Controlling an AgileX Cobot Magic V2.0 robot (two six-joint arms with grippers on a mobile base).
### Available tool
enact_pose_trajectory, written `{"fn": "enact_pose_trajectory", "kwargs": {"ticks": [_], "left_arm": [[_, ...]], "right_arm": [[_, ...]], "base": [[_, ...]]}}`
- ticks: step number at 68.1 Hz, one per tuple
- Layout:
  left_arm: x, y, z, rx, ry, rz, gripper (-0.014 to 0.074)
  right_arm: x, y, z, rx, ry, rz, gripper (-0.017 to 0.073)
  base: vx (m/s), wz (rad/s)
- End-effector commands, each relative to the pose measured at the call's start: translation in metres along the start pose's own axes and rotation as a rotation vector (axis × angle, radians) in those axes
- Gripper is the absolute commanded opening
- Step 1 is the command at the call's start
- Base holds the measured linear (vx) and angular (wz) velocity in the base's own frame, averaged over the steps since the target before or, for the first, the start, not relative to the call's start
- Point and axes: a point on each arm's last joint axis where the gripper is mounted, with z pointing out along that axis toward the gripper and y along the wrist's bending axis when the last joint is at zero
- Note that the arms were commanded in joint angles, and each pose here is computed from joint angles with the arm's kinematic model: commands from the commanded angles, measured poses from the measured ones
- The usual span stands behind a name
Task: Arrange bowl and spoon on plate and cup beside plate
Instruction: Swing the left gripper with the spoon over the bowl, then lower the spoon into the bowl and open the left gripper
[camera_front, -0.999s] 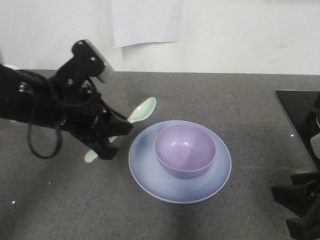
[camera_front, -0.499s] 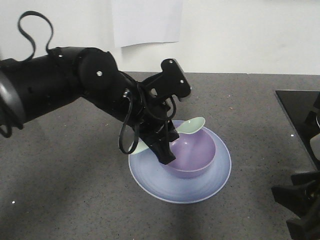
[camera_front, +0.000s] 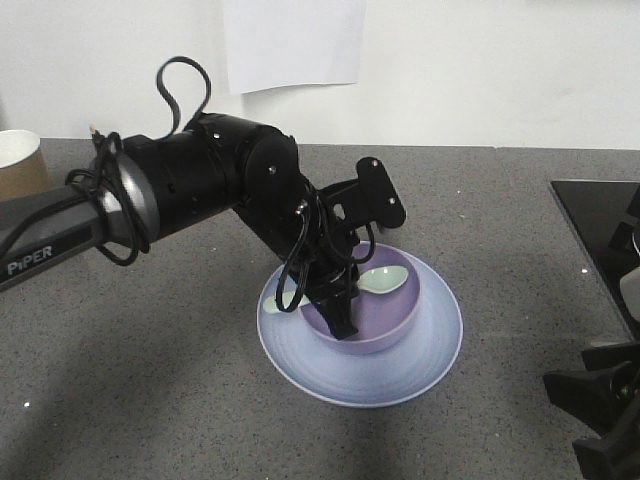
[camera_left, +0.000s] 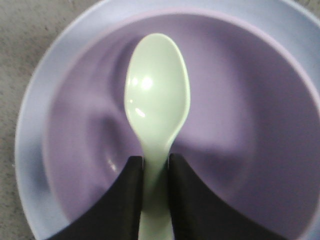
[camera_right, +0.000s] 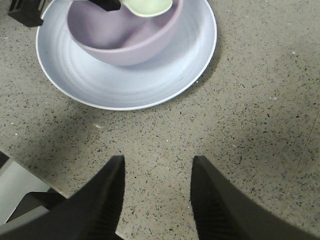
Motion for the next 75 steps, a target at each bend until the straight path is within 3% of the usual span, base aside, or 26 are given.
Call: {"fn": "enact_pose_trajectory", "kwargs": {"ticks": [1, 19, 38, 53, 58, 75], "left_arm": [[-0.012, 0.001, -0.025, -0.042, -0.079, -0.001, 0.0099], [-0.012, 0.000, -0.024, -0.039, -0.077, -0.002, 0.0118], [-0.017, 0.003, -0.032, -0.047, -0.096, -0.025, 0.0269], [-0.019, 0.002, -0.041, -0.044, -0.098, -0.025, 0.0285], [-0.020, 0.003, -0.048, -0.052, -0.111, -0.061, 0.0281], [-0.004, 0.014, -0.098, -0.106, -0.186, -0.267, 0.0281]], "right_arm": [[-0.010, -0.001, -0.006, 0.012, -0.078, -0.005, 0.0302], [-0.010, -0.001, -0.006, 0.011, -0.078, -0.004, 0.0302], [-0.010, -0.001, -0.006, 0.010, -0.076, -0.004, 0.0302], [-0.009, -0.001, -0.006, 0.010, -0.068, -0.005, 0.0302], [-0.009, -0.001, -0.006, 0.010, -0.065, -0.005, 0.0302], [-0.008, 0.000, -0.006, 0.008, -0.056, -0.005, 0.0302]], "base": [[0.00, 0.00], [0.00, 0.00], [0.00, 0.00], [0.00, 0.00], [0.00, 0.00], [0.00, 0.00]]}}
